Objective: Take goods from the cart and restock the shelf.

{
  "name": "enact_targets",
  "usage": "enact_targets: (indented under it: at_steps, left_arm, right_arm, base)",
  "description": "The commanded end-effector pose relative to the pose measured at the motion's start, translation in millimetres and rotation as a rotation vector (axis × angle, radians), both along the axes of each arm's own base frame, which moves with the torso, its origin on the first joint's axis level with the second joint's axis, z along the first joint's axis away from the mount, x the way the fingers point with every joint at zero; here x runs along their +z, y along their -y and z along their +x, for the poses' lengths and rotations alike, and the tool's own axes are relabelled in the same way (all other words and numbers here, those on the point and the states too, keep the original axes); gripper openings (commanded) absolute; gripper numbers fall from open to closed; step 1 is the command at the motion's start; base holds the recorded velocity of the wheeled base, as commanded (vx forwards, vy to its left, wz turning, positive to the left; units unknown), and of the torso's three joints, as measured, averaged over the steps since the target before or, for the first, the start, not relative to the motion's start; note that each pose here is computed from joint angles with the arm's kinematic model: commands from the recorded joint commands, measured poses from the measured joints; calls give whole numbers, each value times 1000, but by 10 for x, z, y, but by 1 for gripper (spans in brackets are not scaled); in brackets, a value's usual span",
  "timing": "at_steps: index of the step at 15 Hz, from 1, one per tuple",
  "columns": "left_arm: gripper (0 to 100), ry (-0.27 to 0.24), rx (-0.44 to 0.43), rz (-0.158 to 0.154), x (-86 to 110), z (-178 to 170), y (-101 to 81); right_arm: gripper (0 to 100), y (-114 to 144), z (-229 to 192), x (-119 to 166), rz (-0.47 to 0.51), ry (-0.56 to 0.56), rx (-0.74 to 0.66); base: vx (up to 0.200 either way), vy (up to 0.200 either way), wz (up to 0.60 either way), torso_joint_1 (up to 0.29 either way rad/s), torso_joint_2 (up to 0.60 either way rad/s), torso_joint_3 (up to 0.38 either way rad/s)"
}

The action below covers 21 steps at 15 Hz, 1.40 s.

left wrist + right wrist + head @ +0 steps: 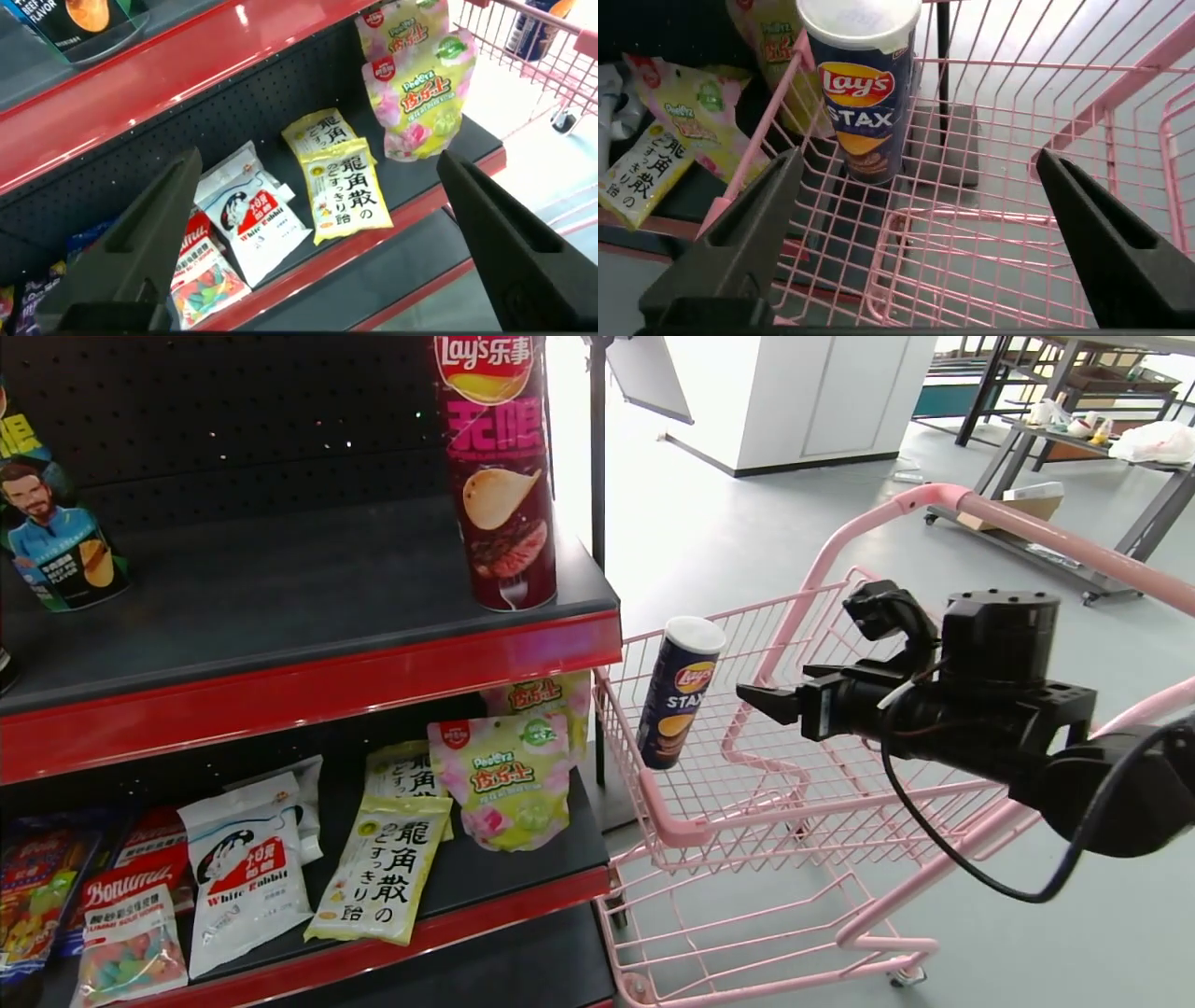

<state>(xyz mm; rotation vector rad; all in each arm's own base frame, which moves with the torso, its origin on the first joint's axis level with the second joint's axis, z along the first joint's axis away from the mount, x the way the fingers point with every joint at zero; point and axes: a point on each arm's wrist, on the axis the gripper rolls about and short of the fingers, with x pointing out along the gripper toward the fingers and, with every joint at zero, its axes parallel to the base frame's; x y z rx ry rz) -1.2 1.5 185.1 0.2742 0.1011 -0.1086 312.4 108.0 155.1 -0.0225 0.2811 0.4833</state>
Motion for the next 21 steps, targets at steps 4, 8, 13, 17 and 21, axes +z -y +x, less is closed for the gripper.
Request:
enact_targets:
  at_steps: [4,8,13,17,21]
  left_arm:
    - [100,-25,-1,3,-5,43,7]
    - [100,-48,-5,5,-8,82,14]
    - [100,-57,-2,7,-14,94,15]
    - [100,-73,-2,9,-50,105,17]
    - [100,-93,-2,12,-22,159,25]
  right_arm:
    - [100,-201,432,-266,10,-36,9]
    - [100,-392,570,-291,33,-24,39]
    - [100,-533,790,-395,44,-13,50]
    - [100,-621,953,-473,83,-18,48]
    - [100,-689,1102,-587,93,-17,45]
  base:
    - [0,0,0,0,0,0]
    - [0,0,0,0,0,0]
    - [0,0,0,0,0,0]
    - [0,0,0,0,0,0]
    - [0,0,0,0,0,0]
